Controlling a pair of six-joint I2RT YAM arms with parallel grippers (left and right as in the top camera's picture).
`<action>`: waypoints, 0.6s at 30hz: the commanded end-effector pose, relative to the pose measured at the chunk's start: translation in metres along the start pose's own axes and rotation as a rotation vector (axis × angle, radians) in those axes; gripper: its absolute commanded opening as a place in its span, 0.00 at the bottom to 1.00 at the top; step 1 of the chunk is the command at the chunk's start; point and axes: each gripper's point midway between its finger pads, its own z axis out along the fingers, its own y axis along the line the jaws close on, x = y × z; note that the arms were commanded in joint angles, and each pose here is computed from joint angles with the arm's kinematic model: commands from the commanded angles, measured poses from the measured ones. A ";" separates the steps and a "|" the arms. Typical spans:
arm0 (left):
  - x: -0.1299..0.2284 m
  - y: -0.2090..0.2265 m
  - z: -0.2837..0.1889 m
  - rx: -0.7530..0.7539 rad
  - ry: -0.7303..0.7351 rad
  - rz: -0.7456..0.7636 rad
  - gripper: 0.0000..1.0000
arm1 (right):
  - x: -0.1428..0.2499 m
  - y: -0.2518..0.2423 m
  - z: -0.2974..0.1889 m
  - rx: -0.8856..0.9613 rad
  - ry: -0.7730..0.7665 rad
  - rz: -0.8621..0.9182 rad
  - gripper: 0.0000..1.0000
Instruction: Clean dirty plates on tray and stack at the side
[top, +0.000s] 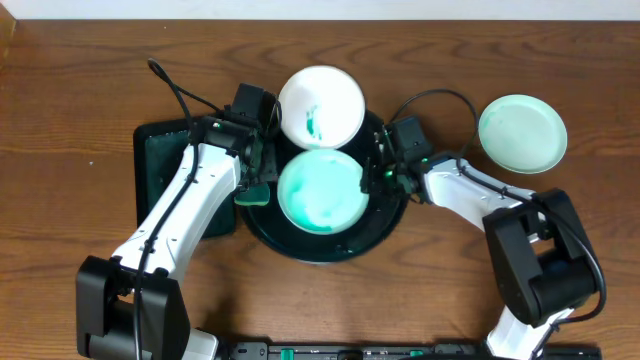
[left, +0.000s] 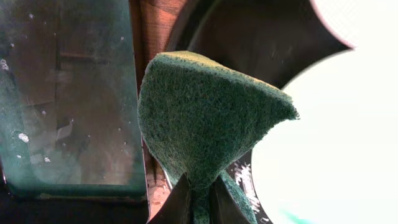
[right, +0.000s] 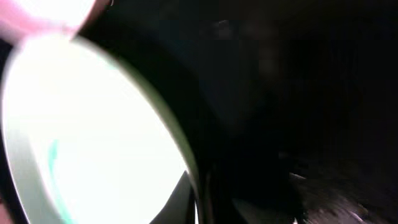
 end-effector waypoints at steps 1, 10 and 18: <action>-0.006 -0.001 -0.003 0.003 -0.012 0.002 0.07 | 0.009 -0.007 0.012 0.010 0.036 -0.007 0.01; -0.005 -0.003 -0.003 0.016 -0.004 0.002 0.07 | -0.003 0.002 0.000 0.000 -0.020 -0.121 0.02; -0.005 -0.003 -0.003 0.016 -0.004 0.002 0.07 | -0.025 0.034 -0.051 -0.006 -0.175 -0.305 0.02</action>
